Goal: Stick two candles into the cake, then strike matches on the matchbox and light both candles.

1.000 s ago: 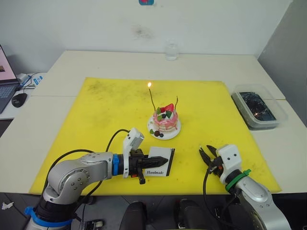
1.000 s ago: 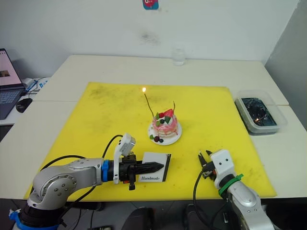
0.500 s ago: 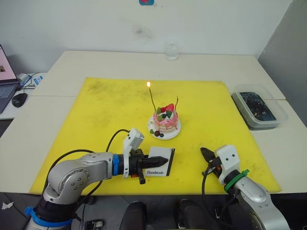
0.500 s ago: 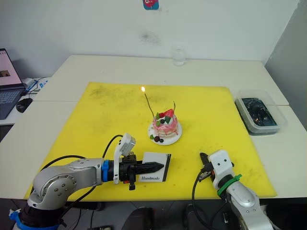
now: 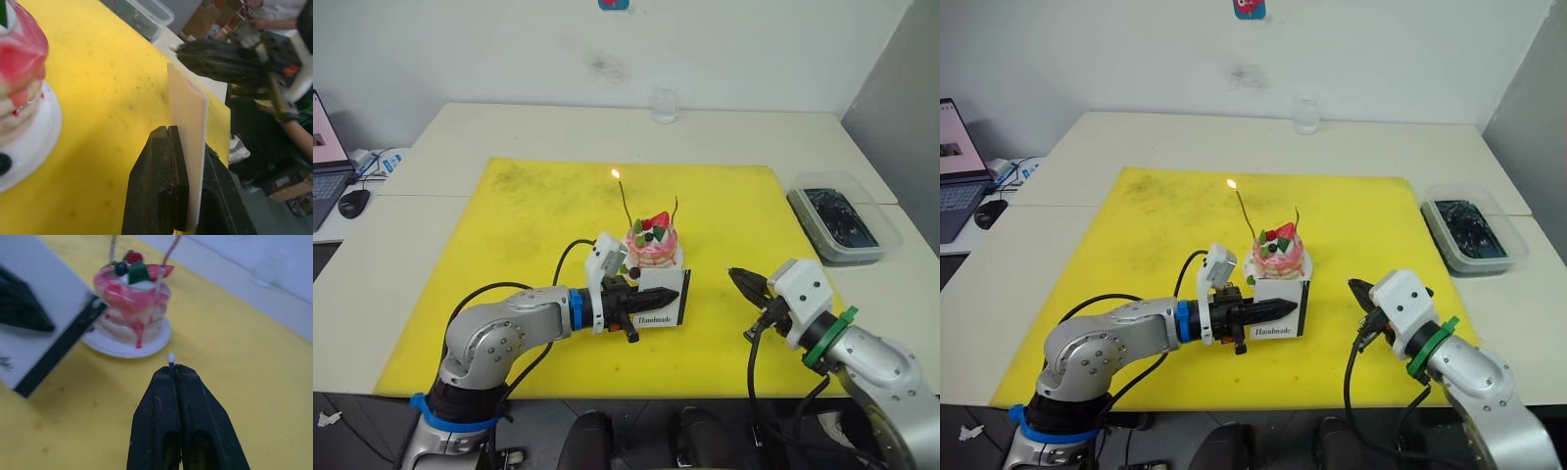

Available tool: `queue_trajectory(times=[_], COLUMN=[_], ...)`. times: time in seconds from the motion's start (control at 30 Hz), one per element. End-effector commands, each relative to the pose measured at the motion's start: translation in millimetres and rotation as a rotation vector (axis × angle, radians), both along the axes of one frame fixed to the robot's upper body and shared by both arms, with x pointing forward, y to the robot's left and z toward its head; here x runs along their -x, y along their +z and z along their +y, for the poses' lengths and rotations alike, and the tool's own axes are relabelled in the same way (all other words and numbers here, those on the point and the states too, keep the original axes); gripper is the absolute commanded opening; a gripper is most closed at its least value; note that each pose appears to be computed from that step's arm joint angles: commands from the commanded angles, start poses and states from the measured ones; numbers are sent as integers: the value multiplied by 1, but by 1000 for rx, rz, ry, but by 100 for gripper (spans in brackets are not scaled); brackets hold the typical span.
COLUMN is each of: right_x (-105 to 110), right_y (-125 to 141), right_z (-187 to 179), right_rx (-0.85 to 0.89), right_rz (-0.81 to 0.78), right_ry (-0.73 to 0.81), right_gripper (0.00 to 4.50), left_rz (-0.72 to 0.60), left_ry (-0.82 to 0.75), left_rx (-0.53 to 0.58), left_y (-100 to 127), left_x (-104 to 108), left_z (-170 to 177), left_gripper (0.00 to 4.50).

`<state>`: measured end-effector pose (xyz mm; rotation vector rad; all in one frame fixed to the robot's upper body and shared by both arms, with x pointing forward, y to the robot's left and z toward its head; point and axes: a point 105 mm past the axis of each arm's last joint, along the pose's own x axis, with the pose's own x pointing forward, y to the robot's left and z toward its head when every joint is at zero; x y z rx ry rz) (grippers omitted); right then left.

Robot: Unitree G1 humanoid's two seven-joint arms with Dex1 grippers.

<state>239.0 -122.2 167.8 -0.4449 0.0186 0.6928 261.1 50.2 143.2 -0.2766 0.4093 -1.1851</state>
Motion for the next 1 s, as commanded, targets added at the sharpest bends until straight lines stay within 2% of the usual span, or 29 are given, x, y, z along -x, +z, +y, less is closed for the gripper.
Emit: queue_trajectory(times=[0.03, 0.27, 0.53, 1.0], right_x=[12, 13, 6, 1], right_y=[16, 13, 5, 6], right_z=[14, 28, 30, 33], right_rx=[52, 113, 173, 176], right_rz=[-21, 12, 39, 15], right_ry=[125, 197, 190, 178], right_gripper=[2, 2, 2, 2], left_rz=[-17, -14, -25, -49], left_ry=[-19, -35, -34, 0], left_rx=[11, 18, 14, 2], left_y=[4, 4, 6, 3], left_x=[0, 1, 2, 2], left_z=[-4, -7, -8, -6], left_gripper=[0, 0, 0, 0])
